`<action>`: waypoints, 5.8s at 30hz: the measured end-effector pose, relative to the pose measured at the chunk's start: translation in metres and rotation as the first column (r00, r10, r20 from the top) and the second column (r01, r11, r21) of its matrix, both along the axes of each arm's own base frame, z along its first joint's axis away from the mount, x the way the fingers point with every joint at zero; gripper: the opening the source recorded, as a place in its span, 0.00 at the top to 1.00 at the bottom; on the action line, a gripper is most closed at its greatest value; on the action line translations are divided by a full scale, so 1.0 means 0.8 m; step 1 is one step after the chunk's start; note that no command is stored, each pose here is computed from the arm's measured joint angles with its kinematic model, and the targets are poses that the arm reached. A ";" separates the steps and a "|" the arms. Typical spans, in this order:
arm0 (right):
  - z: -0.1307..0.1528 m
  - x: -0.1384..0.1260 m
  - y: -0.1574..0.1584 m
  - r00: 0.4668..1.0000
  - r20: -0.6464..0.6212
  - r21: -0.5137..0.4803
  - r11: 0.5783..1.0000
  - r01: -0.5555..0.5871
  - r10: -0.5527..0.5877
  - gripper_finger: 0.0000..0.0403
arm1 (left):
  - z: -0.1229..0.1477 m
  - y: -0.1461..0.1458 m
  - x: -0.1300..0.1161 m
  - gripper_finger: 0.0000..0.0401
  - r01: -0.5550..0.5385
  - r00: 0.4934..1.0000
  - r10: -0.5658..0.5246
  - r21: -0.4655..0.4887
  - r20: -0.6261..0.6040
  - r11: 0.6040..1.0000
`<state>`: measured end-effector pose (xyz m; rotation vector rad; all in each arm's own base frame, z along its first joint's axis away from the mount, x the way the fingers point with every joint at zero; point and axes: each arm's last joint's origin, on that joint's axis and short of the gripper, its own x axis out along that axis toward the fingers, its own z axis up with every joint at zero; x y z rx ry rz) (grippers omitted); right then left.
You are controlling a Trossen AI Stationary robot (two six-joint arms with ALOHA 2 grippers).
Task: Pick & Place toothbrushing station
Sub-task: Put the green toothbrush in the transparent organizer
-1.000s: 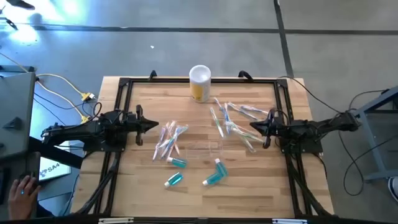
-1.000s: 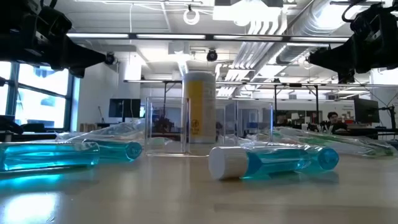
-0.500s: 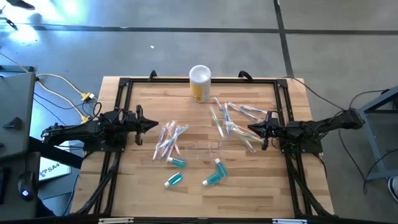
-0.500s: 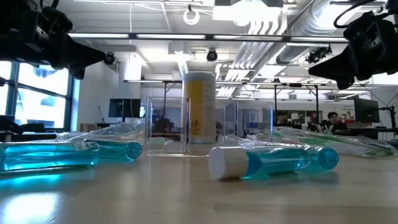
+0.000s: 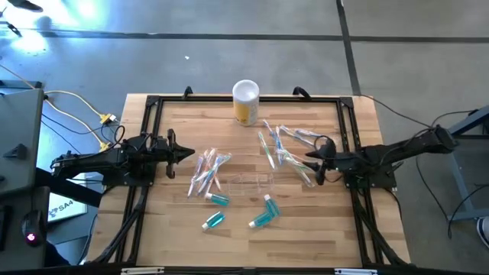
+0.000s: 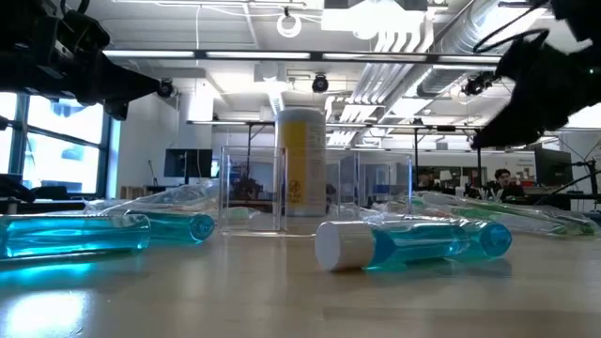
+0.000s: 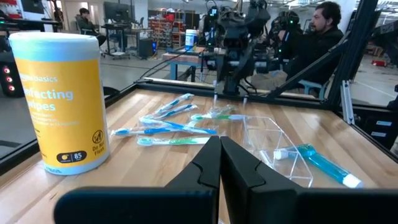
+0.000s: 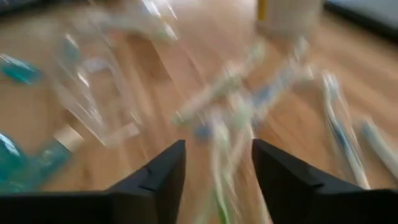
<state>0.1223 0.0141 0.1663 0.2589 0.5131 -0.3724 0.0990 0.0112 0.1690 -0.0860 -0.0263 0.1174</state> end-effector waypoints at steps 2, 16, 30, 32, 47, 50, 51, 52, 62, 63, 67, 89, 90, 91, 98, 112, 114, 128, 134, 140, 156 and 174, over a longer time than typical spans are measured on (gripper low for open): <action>-0.003 0.003 0.000 0.998 -0.061 0.012 1.000 0.021 -0.020 0.50 | 0.000 0.000 0.000 1.00 0.000 1.000 0.000 0.000 -0.001 1.000; -0.008 0.047 -0.008 0.953 -0.300 -0.007 0.999 0.052 -0.052 0.47 | 0.000 0.000 0.000 1.00 0.000 1.000 0.000 -0.012 -0.001 1.000; -0.040 0.091 -0.019 0.890 -0.453 -0.058 0.998 0.023 -0.046 0.48 | 0.000 0.000 0.000 1.00 0.001 1.000 -0.001 -0.027 0.000 1.000; -0.045 0.094 -0.020 0.881 -0.471 -0.064 0.998 0.014 -0.042 0.48 | -0.001 0.000 0.000 1.00 0.001 1.000 -0.001 -0.028 -0.005 1.000; -0.032 0.111 -0.019 0.889 -0.457 -0.090 0.995 -0.034 -0.011 0.51 | -0.004 0.000 0.000 1.00 -0.001 1.000 0.000 -0.030 -0.030 1.000; -0.032 0.111 -0.019 0.888 -0.460 -0.090 0.995 -0.035 -0.010 0.60 | -0.004 0.000 0.000 1.00 -0.001 1.000 0.000 -0.030 -0.030 1.000; -0.032 0.111 -0.019 0.887 -0.462 -0.090 0.995 -0.037 -0.009 0.63 | -0.004 0.000 0.000 1.00 -0.001 1.000 0.000 -0.030 -0.030 1.000; -0.032 0.110 -0.019 0.886 -0.463 -0.090 0.995 -0.039 -0.007 0.67 | -0.004 0.000 0.000 1.00 -0.001 1.000 0.000 -0.030 -0.030 1.000; -0.035 0.105 -0.018 0.857 -0.515 -0.070 0.995 -0.075 0.028 0.98 | -0.004 0.000 0.000 1.00 -0.001 1.000 0.000 -0.030 -0.030 1.000; -0.035 0.105 -0.017 0.857 -0.515 -0.070 0.995 -0.077 0.030 0.98 | -0.004 0.000 0.000 1.00 -0.001 1.000 0.000 -0.030 -0.030 1.000; -0.026 0.108 -0.013 0.853 -0.521 -0.078 0.993 -0.091 0.038 0.98 | -0.004 0.000 0.000 1.00 -0.001 1.000 0.000 -0.030 -0.030 1.000; 0.163 0.132 0.082 0.964 -0.036 -0.292 0.920 -0.263 0.264 0.99 | -0.006 0.000 0.001 1.00 -0.001 0.999 0.000 -0.028 -0.047 1.000; 0.167 0.127 0.087 0.959 0.001 -0.309 0.913 -0.268 0.283 0.99 | -0.006 0.000 0.001 1.00 -0.001 0.999 0.000 -0.029 -0.051 1.000; 0.170 0.123 0.091 0.954 0.032 -0.327 0.905 -0.271 0.297 0.99 | -0.007 0.000 0.002 1.00 -0.001 0.998 0.000 -0.029 -0.057 1.000; 0.161 0.097 0.104 0.864 0.287 -0.416 0.867 -0.276 0.413 0.99 | -0.011 0.001 0.005 1.00 -0.003 0.995 -0.001 -0.034 -0.099 0.999; 0.072 0.095 0.054 0.482 0.663 -0.465 0.820 -0.334 0.572 0.99 | -0.012 0.001 0.006 1.00 -0.003 0.994 -0.001 -0.039 -0.109 0.999; 0.068 0.105 0.054 0.452 0.672 -0.476 0.809 -0.344 0.587 0.99 | -0.010 0.001 0.006 1.00 -0.003 0.996 -0.001 -0.037 -0.092 0.999; 0.040 0.179 0.039 0.466 0.667 -0.402 0.807 -0.433 0.582 0.99 | -0.006 0.001 0.006 1.00 -0.005 0.998 0.003 -0.034 -0.062 0.999; 0.030 0.190 0.025 0.583 0.713 -0.236 0.916 -0.325 0.390 0.99 | -0.008 0.001 0.006 1.00 -0.006 0.997 0.003 -0.036 -0.078 0.999; 0.007 0.197 0.022 0.646 0.692 -0.136 0.937 -0.323 0.323 0.99 | -0.009 0.001 0.006 1.00 -0.005 0.997 0.002 -0.036 -0.080 0.999; -0.018 0.200 0.031 0.742 0.613 -0.097 0.958 -0.270 0.271 0.92 | -0.009 0.001 0.006 1.00 -0.003 0.997 -0.001 -0.058 -0.077 0.998; -0.031 0.201 0.032 0.785 0.519 -0.116 0.937 -0.329 0.339 0.84 | -0.008 -0.002 0.006 1.00 0.081 0.993 -0.086 -0.064 -0.075 0.995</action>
